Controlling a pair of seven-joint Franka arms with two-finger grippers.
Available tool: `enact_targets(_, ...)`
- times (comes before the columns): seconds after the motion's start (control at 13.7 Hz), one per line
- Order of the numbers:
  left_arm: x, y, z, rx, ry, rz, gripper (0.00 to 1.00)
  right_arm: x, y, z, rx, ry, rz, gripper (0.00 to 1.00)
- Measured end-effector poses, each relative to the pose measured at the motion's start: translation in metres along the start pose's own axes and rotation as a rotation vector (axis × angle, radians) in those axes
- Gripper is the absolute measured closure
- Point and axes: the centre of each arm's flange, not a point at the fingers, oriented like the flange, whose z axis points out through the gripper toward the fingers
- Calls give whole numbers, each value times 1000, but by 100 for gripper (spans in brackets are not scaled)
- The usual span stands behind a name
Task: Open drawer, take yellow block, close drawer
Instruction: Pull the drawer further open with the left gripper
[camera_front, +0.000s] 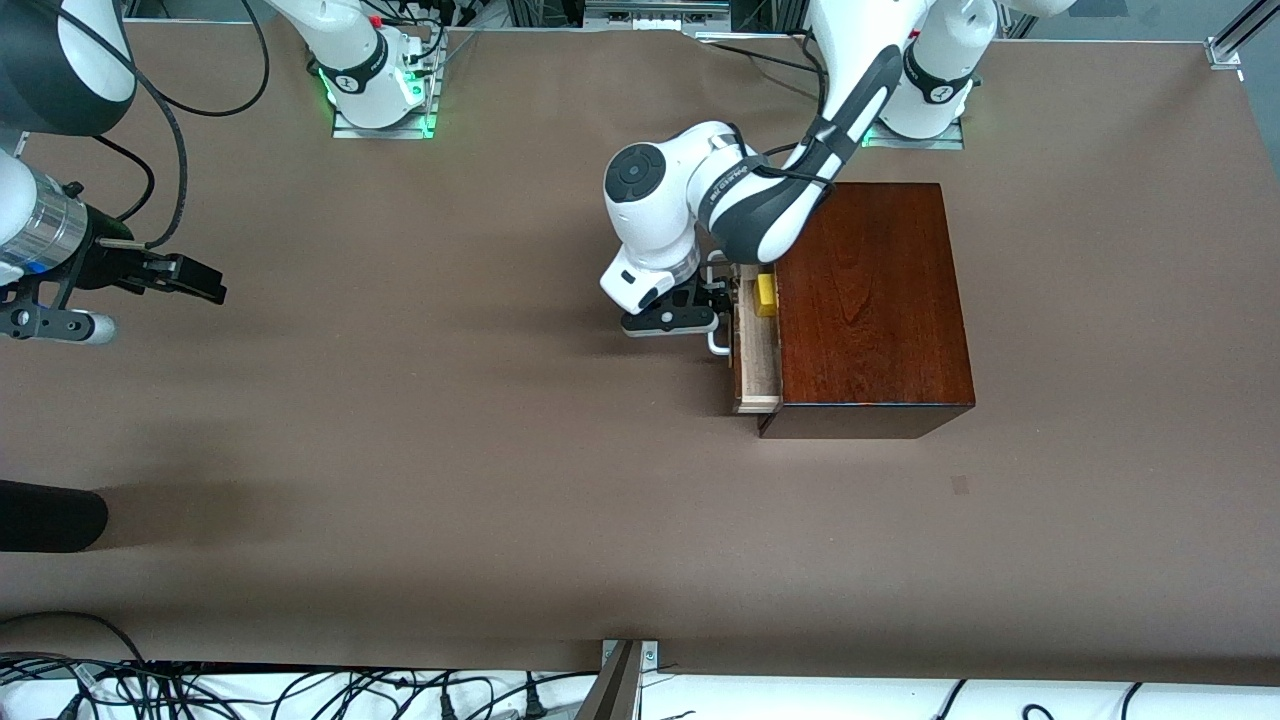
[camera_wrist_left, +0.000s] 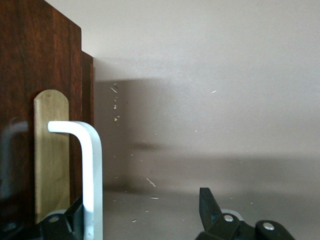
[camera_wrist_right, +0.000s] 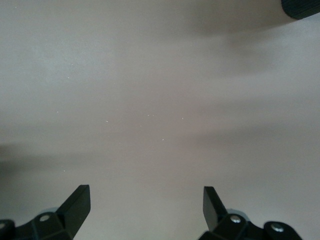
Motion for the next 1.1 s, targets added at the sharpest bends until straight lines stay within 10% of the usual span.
enact_targets(1.1,-13,53,-12,-27,69,6,15,1,0,2,-1,-3,1,0)
